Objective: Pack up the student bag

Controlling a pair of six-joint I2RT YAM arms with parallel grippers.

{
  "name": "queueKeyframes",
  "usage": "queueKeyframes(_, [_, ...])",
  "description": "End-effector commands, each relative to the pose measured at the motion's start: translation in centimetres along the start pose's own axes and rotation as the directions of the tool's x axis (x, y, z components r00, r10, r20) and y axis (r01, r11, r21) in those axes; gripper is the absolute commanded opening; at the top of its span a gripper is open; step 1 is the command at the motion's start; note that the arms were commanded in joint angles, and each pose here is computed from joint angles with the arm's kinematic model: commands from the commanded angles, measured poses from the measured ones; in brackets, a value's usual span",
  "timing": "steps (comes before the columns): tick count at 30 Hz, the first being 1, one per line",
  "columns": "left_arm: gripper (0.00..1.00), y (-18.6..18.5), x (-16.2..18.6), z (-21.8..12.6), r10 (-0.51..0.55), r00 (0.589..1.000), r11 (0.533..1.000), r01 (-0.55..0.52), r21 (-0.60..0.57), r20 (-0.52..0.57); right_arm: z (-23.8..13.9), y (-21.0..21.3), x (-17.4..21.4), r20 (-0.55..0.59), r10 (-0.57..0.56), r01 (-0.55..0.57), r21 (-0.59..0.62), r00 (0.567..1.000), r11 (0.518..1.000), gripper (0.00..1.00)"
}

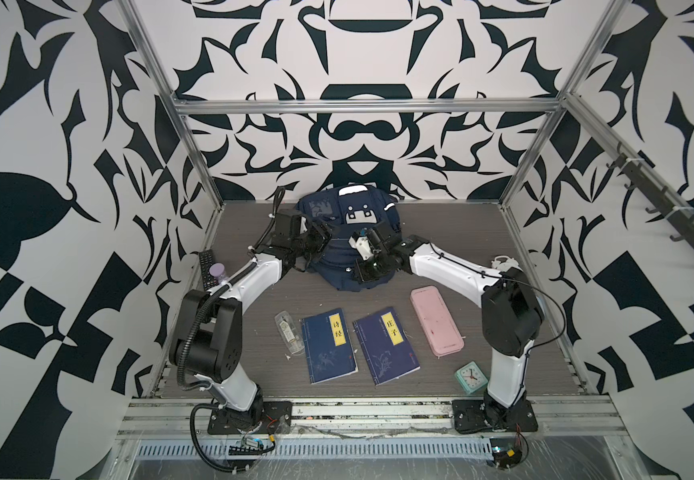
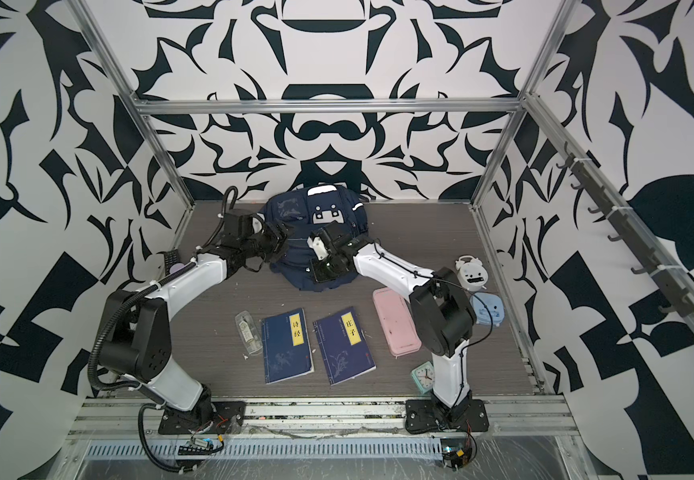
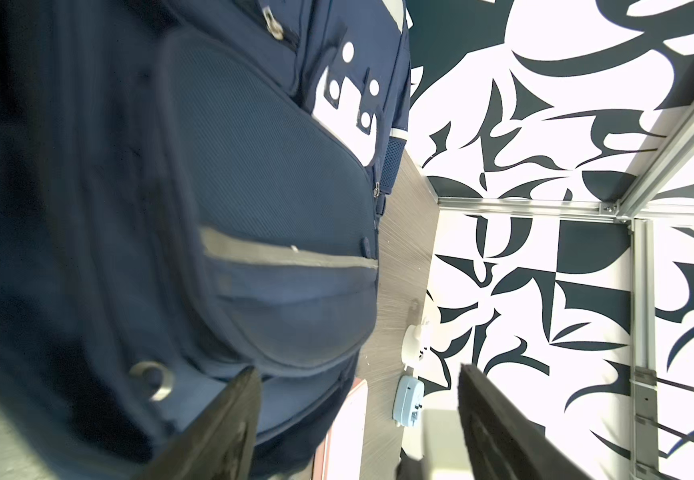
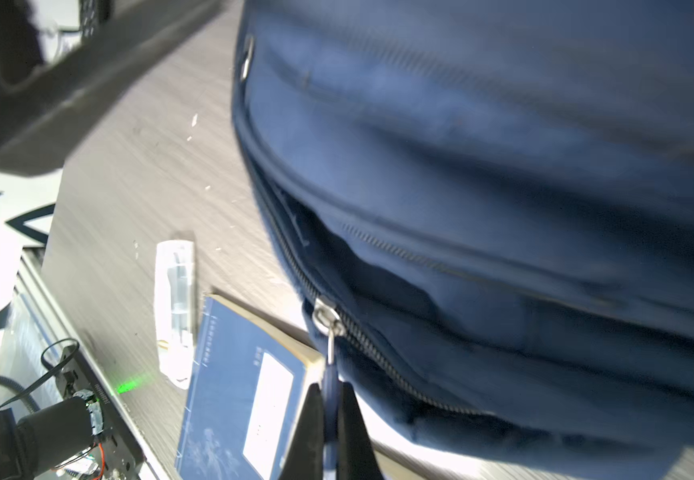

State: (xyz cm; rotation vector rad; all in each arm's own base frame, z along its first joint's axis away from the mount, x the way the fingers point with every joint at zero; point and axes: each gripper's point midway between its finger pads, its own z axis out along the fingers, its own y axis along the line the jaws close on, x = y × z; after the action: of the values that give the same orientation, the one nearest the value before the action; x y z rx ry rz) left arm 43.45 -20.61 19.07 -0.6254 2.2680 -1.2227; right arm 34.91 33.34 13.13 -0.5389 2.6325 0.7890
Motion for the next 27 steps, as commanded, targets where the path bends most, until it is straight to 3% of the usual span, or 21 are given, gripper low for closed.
queueKeyframes(1, [0.77, 0.6, -1.1, -1.0, 0.074, 0.997, 0.996, -0.074, -0.054, -0.004, -3.7, -2.1, -1.2, 0.068, -0.018, 0.014, 0.060, 0.998, 0.998, 0.00])
queueKeyframes(8, [0.56, 1.9, -2.4, 2.5, 0.204, 0.966, 0.961, -0.228, -0.155, -0.158, -5.7, -7.3, -0.2, 0.063, 0.024, -0.035, 0.182, 0.998, 0.983, 0.00])
queueKeyframes(14, [0.54, 4.5, -2.9, 6.1, 0.277, 0.910, 0.910, -0.352, -0.222, -0.308, -6.1, -9.4, -1.0, 0.083, 0.044, -0.061, 0.205, 0.996, 0.977, 0.00])
queueKeyframes(22, [0.54, 2.8, -1.9, 9.5, 0.341, 0.860, 0.919, -0.390, -0.059, -0.379, -5.2, -10.3, -1.1, 0.062, 0.055, -0.067, 0.203, 0.997, 0.977, 0.00])
queueKeyframes(27, [0.55, 3.6, -1.2, 11.3, 0.351, 0.828, 0.909, -0.414, -0.054, -0.438, -5.1, -10.3, -0.8, 0.054, 0.057, -0.067, 0.196, 0.997, 0.978, 0.00])
